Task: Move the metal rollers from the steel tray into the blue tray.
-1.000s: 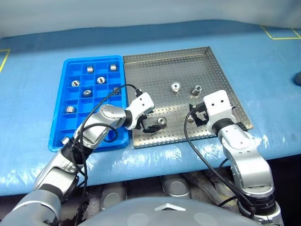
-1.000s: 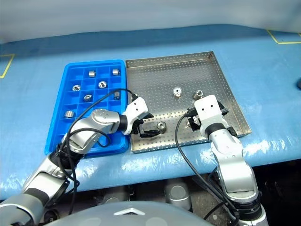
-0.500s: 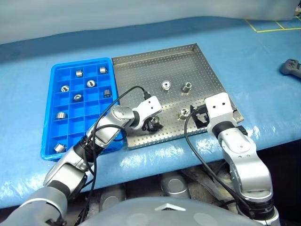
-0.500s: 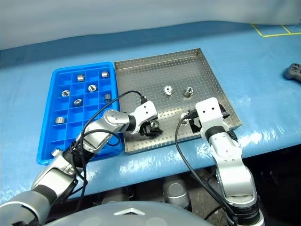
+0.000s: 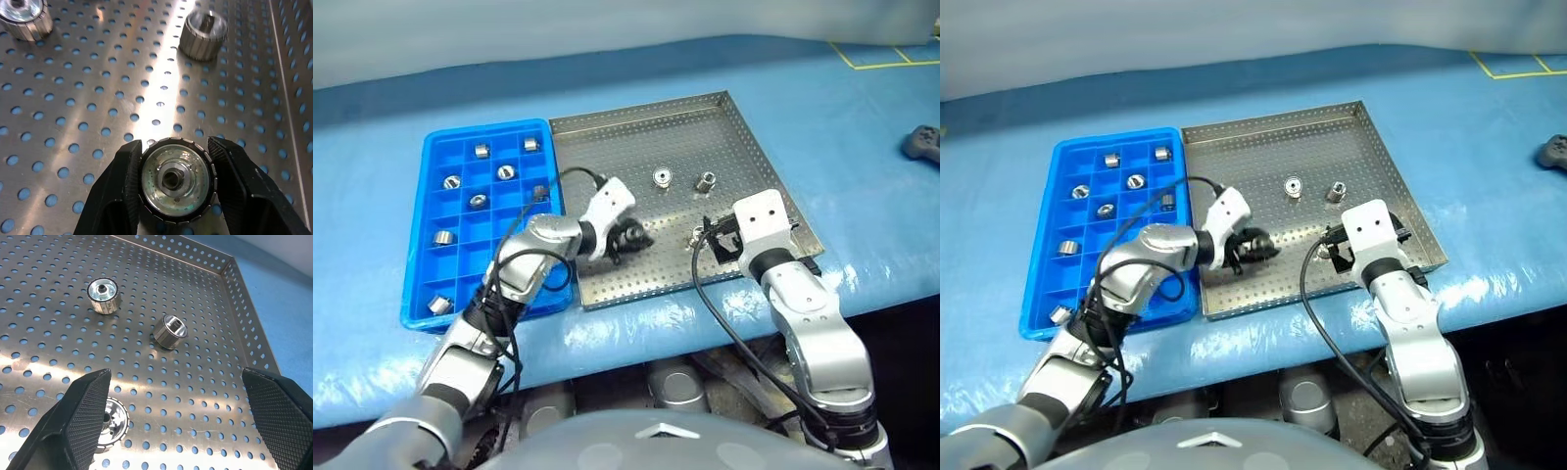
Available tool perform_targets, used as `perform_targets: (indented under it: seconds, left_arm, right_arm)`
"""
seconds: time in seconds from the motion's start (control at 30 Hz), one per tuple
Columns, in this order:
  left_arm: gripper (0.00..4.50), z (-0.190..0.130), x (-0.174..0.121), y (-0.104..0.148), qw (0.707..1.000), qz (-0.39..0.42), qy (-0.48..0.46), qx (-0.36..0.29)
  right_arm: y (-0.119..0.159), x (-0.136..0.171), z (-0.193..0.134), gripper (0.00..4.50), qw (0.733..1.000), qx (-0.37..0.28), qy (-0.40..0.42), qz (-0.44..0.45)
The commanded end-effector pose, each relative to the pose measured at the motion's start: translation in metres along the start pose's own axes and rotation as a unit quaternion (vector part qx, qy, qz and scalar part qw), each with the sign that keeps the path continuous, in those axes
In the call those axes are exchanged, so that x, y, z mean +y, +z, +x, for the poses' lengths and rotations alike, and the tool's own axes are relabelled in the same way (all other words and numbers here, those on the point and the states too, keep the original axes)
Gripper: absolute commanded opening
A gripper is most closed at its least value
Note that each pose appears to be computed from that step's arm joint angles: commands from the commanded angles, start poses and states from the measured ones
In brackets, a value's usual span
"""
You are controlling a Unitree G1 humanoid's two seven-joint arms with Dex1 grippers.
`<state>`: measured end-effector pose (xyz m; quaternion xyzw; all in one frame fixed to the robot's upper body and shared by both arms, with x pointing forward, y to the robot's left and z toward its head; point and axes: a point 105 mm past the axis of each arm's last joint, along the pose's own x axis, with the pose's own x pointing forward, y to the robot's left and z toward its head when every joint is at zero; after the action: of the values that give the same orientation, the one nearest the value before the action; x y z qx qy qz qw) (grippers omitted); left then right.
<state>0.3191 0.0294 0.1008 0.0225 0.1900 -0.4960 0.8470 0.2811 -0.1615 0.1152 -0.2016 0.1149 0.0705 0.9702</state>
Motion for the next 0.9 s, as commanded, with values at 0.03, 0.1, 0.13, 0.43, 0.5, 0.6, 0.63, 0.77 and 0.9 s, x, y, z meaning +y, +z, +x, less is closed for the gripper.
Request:
perform_targets:
  seconds: [0.03, 0.1, 0.13, 0.43, 0.5, 0.6, 0.63, 0.77, 0.9]
  left_arm:
    - [1.84, -0.037, 0.028, 0.047, 0.995, 0.008, 0.066, -0.076]
    - [1.84, -0.059, 0.042, 0.052, 0.991, 0.036, 0.114, -0.066]
    - [1.84, -0.069, 0.047, 0.053, 0.988, 0.052, 0.134, -0.059]
    - [1.84, -0.143, 0.070, 0.022, 0.950, 0.141, 0.271, 0.065]
    - [1.84, -0.149, 0.065, 0.013, 0.949, 0.142, 0.268, 0.085]
    - [1.84, -0.159, 0.064, -0.004, 0.944, 0.134, 0.275, 0.120]
    - [1.84, -0.164, 0.064, -0.011, 0.942, 0.128, 0.280, 0.132]
    - [1.84, -0.172, 0.065, -0.028, 0.936, 0.114, 0.294, 0.157]
    - [1.84, -0.176, 0.066, -0.036, 0.934, 0.098, 0.303, 0.161]
  right_arm:
    - [0.014, 0.005, 0.001, 4.50, 0.999, -0.033, 0.015, 0.004]
    - [0.016, 0.007, 0.002, 4.50, 0.999, -0.039, 0.022, 0.009]
    - [0.017, 0.008, 0.002, 4.50, 0.999, -0.041, 0.026, 0.012]
    - [0.023, 0.019, 0.009, 4.50, 0.996, -0.056, 0.062, 0.011]
    - [0.023, 0.021, 0.009, 4.50, 0.996, -0.056, 0.067, 0.008]
    - [0.022, 0.021, 0.009, 4.50, 0.996, -0.055, 0.070, 0.008]
    - [0.022, 0.022, 0.009, 4.50, 0.996, -0.054, 0.071, 0.008]
    - [0.021, 0.024, 0.009, 4.50, 0.996, -0.052, 0.076, 0.008]
    - [0.022, 0.023, 0.009, 4.50, 0.996, -0.052, 0.078, 0.005]
